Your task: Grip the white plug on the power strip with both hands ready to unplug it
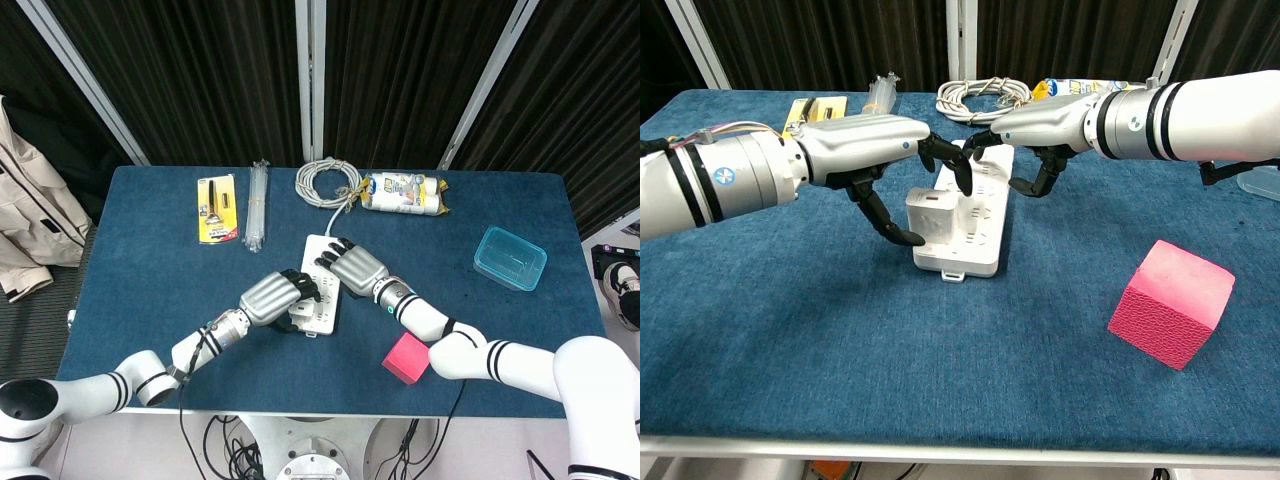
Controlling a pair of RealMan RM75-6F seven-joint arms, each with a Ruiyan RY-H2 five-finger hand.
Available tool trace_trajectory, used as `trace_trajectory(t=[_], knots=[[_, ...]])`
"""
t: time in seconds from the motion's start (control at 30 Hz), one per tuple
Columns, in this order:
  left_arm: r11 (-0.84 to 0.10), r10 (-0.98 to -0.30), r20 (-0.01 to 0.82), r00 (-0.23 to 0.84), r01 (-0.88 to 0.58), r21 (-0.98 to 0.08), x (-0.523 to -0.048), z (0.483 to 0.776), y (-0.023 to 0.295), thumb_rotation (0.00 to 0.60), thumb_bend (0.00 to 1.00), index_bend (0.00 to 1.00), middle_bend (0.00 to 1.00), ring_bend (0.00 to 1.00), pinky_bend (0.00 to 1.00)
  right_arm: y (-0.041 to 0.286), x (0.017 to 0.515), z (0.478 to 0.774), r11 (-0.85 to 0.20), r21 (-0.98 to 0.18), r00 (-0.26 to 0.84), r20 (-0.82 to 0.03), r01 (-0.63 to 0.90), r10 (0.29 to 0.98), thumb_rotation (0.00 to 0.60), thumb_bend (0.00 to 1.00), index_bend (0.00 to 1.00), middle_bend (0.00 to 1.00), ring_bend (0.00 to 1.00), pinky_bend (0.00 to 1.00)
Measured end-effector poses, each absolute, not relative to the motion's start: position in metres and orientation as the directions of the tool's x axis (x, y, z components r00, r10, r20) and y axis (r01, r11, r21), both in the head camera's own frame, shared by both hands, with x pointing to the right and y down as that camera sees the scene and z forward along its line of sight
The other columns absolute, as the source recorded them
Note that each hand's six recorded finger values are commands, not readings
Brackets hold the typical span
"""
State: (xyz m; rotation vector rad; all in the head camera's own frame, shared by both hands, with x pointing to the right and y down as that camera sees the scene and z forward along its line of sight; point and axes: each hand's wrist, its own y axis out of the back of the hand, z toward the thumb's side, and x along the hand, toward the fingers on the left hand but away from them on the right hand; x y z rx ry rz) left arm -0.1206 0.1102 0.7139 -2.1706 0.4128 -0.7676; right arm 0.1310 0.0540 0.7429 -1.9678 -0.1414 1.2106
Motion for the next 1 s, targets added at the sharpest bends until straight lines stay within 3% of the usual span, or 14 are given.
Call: trace_trajectory(t=[0.27,0.7,1.0], knots=[[-0.601,-0.497,0.385,0.778,0.012,-0.8,-0.119,0.72,0.111,0.6,0.25,0.39,0.34,0.26,0.35,0.055,0.131,0.747,-0.674,-0.673,0.532,-0.707,-0.303,0.467,0.6,0.52,0.13,0.13,0.0,0.0],[-0.557,-0.5,0.356,0.79,0.022,-0.831,-0.118,0.724,0.11,0.6,0.39,0.51,0.56,0.52,0.64,0.057,0.131,0.75,-0.678,-0.668,0.53,-0.711,-0.307,0.462,0.6,0.52,0.13,0.13,0.0,0.0],[-0.556,-0.523,0.313,0.793,-0.039,-0.83,-0.12,0.726,0.106,0.6,0.43,0.6,0.66,0.58,0.67,0.062,0.13,0.753,-0.677,-0.659,0.527,-0.722,-0.326,0.449,0.6,0.52,0.13,0.13,0.0,0.0]])
